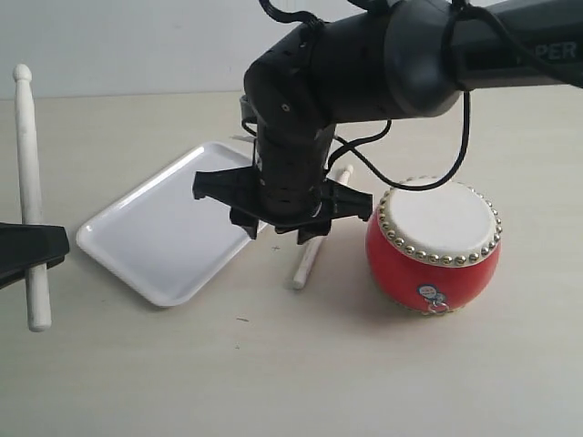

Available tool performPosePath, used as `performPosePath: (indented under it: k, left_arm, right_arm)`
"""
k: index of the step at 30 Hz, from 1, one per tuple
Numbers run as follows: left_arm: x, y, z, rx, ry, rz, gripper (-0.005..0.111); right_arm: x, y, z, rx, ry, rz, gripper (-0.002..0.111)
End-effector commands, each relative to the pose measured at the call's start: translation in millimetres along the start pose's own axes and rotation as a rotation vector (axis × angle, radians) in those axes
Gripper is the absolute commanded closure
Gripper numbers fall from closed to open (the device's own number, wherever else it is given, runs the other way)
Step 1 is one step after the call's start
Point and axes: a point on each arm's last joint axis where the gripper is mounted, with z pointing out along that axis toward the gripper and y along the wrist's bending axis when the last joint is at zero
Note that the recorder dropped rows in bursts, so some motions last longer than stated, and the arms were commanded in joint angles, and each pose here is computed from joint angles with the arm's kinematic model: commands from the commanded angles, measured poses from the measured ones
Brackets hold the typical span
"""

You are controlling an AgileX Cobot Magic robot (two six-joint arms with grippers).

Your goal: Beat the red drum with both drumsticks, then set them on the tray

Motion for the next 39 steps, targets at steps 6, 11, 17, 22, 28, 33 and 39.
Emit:
performPosePath:
  k: [6,11,17,22,28,33,39]
  left_arm:
    - [-1,-4.3,0,0.035,-0.006,0.01,0.107]
    - [0,-4.9,0,0.044,-0.009,0.006,0.107]
    - [1,-5.4,0,0.058,-0.014,0.008,0.107]
    - [1,-6.0,0,0.065,-0.016,0.01,0.107]
    - [1,-6.3,0,0.068,-0.019,0.012,0.107]
    - [0,-6.8,0,0.074,-0.023,0.009,0.107]
    - [0,-7.5,0,0.082,-0.027,0.01,0.107]
  right_arm:
    - [-19,-15,21,0.037,0.016,0.057,0.057]
    - [-19,-15,37,0.049,0.028,0.078,0.057]
    - [-18,-13,50,0.036,0.028,0.109,0.057]
    - [-17,-14,53,0.041,0.028,0.112,0.057]
    - [-19,-15,53,0.054,0.012,0.115,0.057]
    - [-19,-15,53,0.052,0.009,0.17,0.057]
    - [-19,-15,53,0.054,0.004,0.203,0.057]
